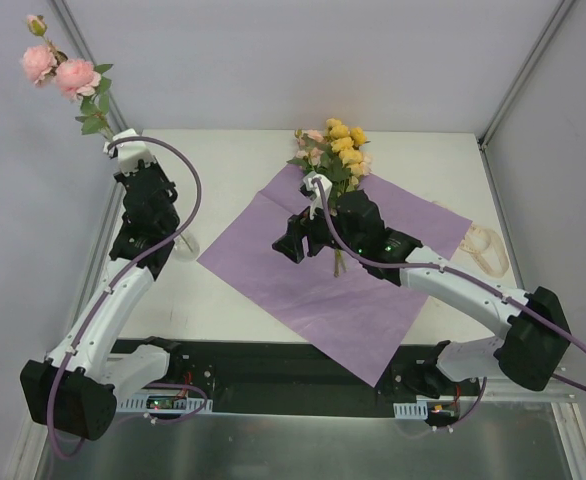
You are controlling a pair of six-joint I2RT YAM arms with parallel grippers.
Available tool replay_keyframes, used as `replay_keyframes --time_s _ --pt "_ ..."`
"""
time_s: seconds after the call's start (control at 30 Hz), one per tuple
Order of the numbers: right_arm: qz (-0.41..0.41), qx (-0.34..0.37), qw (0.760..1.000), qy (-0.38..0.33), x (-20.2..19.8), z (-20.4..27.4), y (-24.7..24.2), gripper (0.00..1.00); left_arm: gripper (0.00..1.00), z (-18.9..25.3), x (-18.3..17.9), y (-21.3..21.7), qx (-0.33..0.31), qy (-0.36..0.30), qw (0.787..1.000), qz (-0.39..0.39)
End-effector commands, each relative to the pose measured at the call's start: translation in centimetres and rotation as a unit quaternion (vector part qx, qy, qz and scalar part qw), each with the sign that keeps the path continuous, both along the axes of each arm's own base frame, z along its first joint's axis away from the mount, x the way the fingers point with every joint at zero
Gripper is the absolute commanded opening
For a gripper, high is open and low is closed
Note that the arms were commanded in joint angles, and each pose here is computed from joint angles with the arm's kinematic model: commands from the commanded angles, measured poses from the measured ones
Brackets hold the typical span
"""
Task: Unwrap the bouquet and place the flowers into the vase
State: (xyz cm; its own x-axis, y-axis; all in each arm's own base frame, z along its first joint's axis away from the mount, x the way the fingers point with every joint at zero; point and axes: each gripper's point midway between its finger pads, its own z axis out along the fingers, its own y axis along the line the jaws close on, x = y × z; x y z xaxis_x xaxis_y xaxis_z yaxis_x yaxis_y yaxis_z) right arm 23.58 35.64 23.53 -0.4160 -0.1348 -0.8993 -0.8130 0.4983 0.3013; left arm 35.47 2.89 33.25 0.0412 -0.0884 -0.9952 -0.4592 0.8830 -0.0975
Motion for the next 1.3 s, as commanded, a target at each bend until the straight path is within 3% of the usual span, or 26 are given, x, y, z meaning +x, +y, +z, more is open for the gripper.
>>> replay_keyframes --time_s 0.0,0.07,0.13,0.33,0.47,0.63,0.67,0.7,0.8,1.03,1.07,1.13,1.17,1.27 --pt "0.005 0.028 0.999 -0.022 0.5 2.3 0.7 0.70 0.01 1.4 -0.4 0.6 0.004 -0.008 1.000 0.008" --pt "0.004 0.028 0.999 -0.024 0.6 2.4 0.6 0.70 0.08 1.0 -0.7 0.6 -0.004 -0.005 1.000 0.006" --pt "0.003 0.027 0.999 -0.022 0.6 2.3 0.6 0.70 0.28 0.6 -1.6 0.6 -0.016 0.003 1.000 0.004" --pt "0.002 0.024 1.000 -0.018 0.9 1.9 0.7 0.70 0.66 -0.4 -4.2 -1.4 -0.067 0.009 0.995 -0.067" --pt "-0.003 0.020 1.000 -0.015 1.3 1.6 0.5 0.70 0.78 -0.2 -5.3 -5.2 -0.090 0.020 0.979 -0.181" --pt "-0.030 -0.007 1.000 0.005 2.9 -0.1 -0.7 0.71 0.82 -1.1 -6.0 -11.0 -0.124 0.072 0.933 -0.331" --pt "-0.036 -0.008 0.999 0.009 3.3 0.0 -0.8 0.71 0.86 -0.5 -6.1 -11.9 -0.131 0.071 0.924 -0.352" --pt "-0.044 -0.010 0.999 0.016 4.0 -0.3 -1.3 0.71 0.98 -1.5 -6.0 -12.4 -0.141 0.096 0.918 -0.359" --pt "-0.076 -0.022 0.996 0.042 6.0 -1.0 -2.5 0.72 0.99 -1.2 -5.6 -13.7 -0.164 0.111 0.903 -0.381" --pt "-0.155 -0.173 0.959 0.160 9.7 -7.6 -9.3 0.82 0.98 2.5 -5.4 -18.1 -0.208 0.112 0.844 -0.482" --pt "-0.162 -0.194 0.954 0.161 10.3 -8.1 -10.1 0.82 0.98 2.0 -5.1 -19.4 -0.217 0.131 0.821 -0.511" --pt "-0.173 -0.233 0.939 0.183 11.4 -9.5 -11.2 0.82 0.97 2.8 -4.6 -20.8 -0.225 0.139 0.797 -0.544" --pt "-0.179 -0.259 0.933 0.175 12.2 -10.0 -11.9 0.82 0.97 1.7 -4.4 -22.4 -0.241 0.168 0.761 -0.578" --pt "-0.198 -0.299 0.918 0.168 14.3 -10.9 -12.5 0.78 0.84 0.1 -3.3 -24.5 -0.269 0.210 0.709 -0.617"
